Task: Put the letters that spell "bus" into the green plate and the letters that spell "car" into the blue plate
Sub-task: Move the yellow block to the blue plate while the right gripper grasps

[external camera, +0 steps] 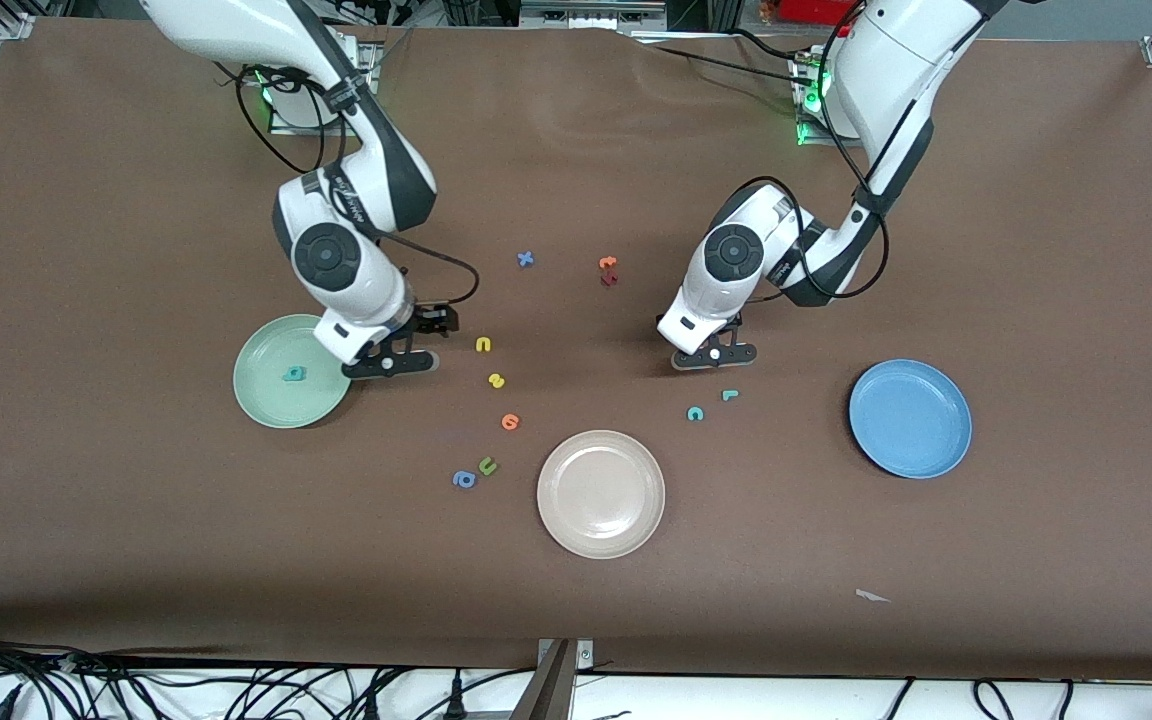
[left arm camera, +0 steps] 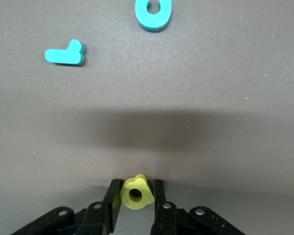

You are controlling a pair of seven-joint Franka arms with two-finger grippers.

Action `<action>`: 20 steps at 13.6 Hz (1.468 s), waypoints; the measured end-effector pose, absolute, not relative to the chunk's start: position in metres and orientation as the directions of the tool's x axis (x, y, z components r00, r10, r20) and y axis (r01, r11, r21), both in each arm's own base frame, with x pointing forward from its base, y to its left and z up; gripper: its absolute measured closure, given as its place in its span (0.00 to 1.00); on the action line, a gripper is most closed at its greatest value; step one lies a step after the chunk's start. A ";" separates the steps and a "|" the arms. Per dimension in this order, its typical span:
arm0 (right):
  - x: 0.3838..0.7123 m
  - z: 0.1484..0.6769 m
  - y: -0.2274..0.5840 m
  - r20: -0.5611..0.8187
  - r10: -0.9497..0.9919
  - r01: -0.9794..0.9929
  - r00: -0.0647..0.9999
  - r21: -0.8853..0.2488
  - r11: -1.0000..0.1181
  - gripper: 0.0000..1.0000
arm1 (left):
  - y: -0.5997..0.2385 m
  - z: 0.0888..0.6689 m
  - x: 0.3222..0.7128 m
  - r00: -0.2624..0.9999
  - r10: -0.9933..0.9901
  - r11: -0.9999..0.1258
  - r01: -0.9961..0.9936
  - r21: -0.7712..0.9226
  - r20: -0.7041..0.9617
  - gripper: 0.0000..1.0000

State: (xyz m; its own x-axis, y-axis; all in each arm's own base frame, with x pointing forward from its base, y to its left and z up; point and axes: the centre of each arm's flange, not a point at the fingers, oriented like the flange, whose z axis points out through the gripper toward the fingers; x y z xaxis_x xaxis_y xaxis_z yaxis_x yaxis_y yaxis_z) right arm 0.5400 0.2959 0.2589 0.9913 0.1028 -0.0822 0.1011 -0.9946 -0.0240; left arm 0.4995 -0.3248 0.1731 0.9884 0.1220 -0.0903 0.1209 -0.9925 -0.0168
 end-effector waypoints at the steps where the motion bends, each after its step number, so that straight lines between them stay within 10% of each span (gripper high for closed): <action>1: 0.534 0.252 0.310 -0.067 0.088 0.086 0.994 -0.030 -0.996 0.23 | -0.321 0.176 0.505 0.987 0.126 -0.992 0.124 -0.033 -0.098 0.69; 8: 0.509 0.201 0.365 -0.019 0.059 0.059 0.998 -0.023 -0.998 0.45 | -0.226 0.232 0.596 0.986 0.000 -0.997 -0.012 -0.076 -0.165 0.69; 16: 0.513 0.182 0.356 -0.008 0.055 0.055 0.998 0.001 -0.998 0.45 | -0.032 0.236 0.650 0.921 -0.322 -0.930 -0.351 -0.109 -0.219 0.68; 20: 0.512 0.177 0.356 -0.014 0.055 0.055 0.998 0.004 -0.998 0.53 | -0.019 0.220 0.663 0.862 -0.445 -0.868 -0.481 -0.119 -0.243 0.47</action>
